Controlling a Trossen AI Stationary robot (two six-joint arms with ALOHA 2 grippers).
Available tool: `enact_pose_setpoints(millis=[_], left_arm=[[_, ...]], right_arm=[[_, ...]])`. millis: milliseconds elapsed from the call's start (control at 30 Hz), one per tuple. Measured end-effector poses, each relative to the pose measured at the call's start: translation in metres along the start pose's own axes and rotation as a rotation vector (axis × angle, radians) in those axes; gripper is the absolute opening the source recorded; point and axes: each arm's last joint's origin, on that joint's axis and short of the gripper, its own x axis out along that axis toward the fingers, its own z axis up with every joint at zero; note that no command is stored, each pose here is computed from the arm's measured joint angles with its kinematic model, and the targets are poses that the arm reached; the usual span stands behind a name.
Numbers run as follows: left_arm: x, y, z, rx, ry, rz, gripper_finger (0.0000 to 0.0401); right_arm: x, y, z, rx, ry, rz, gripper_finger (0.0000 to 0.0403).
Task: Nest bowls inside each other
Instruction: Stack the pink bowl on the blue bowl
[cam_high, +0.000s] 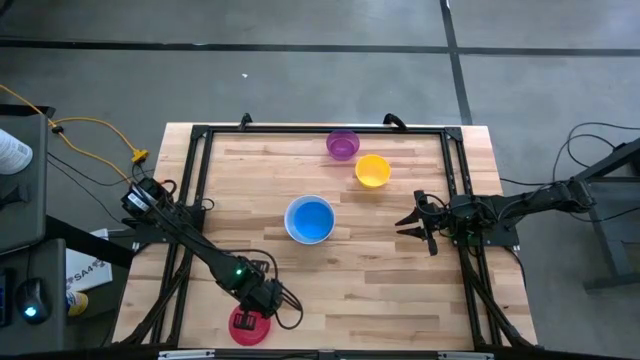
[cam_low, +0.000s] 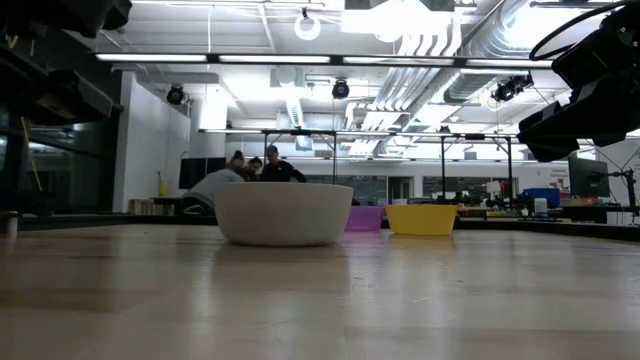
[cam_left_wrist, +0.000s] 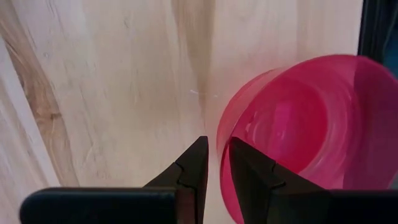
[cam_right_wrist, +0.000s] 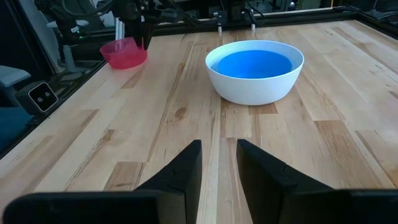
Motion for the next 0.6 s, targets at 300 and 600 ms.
enact_pose_setpoints(millis=[300,600], left_arm=[[-0.0001,0.0012,-0.0005,-0.030,0.008,0.006,0.0065],[-0.0001,0.0013,-0.0007,-0.042,0.010,0.008,0.0065]], right_arm=[[0.0000,0.0000,0.0001,0.000,0.000,0.000,0.0094],[0.0000,0.0000,0.0000,0.000,0.000,0.000,0.0094]])
